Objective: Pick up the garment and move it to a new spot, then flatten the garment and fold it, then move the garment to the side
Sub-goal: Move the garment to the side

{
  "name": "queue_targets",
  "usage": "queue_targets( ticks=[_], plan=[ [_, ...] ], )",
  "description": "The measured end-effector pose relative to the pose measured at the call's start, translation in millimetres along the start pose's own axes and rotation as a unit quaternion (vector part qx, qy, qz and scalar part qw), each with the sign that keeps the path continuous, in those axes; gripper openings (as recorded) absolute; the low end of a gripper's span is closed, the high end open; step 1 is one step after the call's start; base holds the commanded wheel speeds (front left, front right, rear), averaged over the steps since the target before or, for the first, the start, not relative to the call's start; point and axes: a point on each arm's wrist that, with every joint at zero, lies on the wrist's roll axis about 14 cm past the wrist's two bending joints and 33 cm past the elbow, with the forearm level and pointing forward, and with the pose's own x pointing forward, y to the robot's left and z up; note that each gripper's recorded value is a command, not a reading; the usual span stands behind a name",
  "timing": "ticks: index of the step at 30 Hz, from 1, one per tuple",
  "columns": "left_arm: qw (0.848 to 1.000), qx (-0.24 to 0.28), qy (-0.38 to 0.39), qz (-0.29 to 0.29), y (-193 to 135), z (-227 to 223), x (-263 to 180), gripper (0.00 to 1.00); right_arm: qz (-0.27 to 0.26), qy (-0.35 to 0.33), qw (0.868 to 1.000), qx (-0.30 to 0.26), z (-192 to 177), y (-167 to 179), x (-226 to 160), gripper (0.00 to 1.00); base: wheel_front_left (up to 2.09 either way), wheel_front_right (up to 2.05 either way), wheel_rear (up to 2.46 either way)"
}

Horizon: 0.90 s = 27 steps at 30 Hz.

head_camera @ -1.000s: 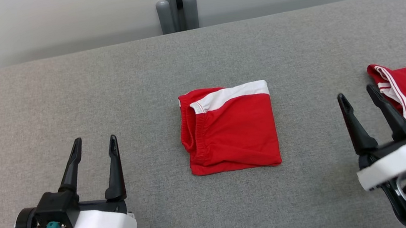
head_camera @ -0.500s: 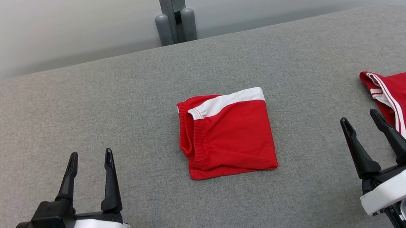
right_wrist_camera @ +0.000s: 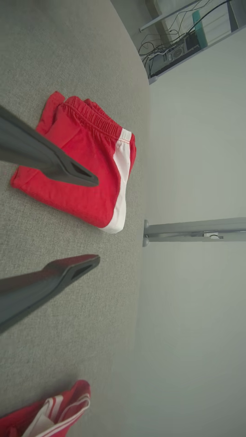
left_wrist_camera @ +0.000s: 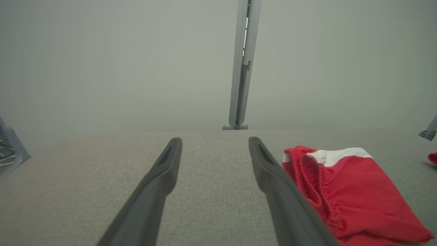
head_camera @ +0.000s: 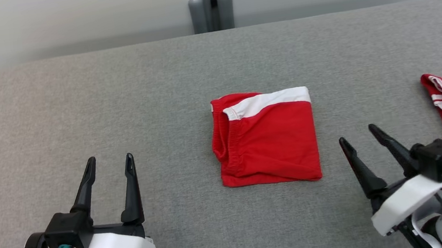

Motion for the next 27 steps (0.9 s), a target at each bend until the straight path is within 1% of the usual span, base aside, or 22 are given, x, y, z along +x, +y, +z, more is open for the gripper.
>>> queue_targets(
  ticks=[5, 9, 10, 15, 16, 17, 23, 27],
  plan=[
    [1.0, -0.005, 0.007, 0.016, 7.2, -7.6, -1.8, 1.0, 0.045, 0.066, 0.997, 0.014, -41.4, 22.5, 18.8, 1.0, 0.0, 0.0, 0.0],
    [0.999, -0.005, 0.019, 0.031, 15.5, -17.5, -5.2, 1.0, 0.058, 0.109, 0.992, 0.024, -71.3, 28.2, 29.3, 1.0, 0.0, 0.0, 0.0],
    [0.999, -0.005, 0.019, 0.031, 15.5, -17.5, -5.2, 1.0, 0.058, 0.109, 0.992, 0.024, -71.3, 28.2, 29.3, 1.0, 0.0, 0.0, 0.0],
    [0.999, -0.009, 0.024, 0.038, 19.2, -24.1, -3.5, 1.0, 0.076, 0.155, 0.984, 0.033, -101.3, 39.5, 37.8, 1.0, 0.0, 0.0, 0.0],
    [0.999, -0.008, 0.026, 0.04, 20.9, -25.9, -3.7, 1.0, 0.082, 0.157, 0.984, 0.035, -103.6, 43.0, 39.7, 0.42, 0.0, 0.0, 0.0],
    [0.999, -0.009, 0.029, 0.042, 21.6, -27.9, -3.8, 1.0, 0.086, 0.16, 0.983, 0.035, -105.1, 45.5, 41.7, 0.0, 0.0, 0.0, 0.0],
    [0.999, -0.009, 0.026, 0.036, 19.4, -28.4, 2.4, 1.0, 0.096, 0.155, 0.983, 0.029, -104.4, 46.1, 43.2, 0.0, 0.0, 0.0, 0.0],
    [1.0, -0.009, 0.023, 0.018, 9.7, -28.3, 9.4, 1.0, 0.088, 0.149, 0.985, 0.002, -99.0, 29.9, 36.0, 0.0, 0.0, 0.0, 0.0]
  ],
)
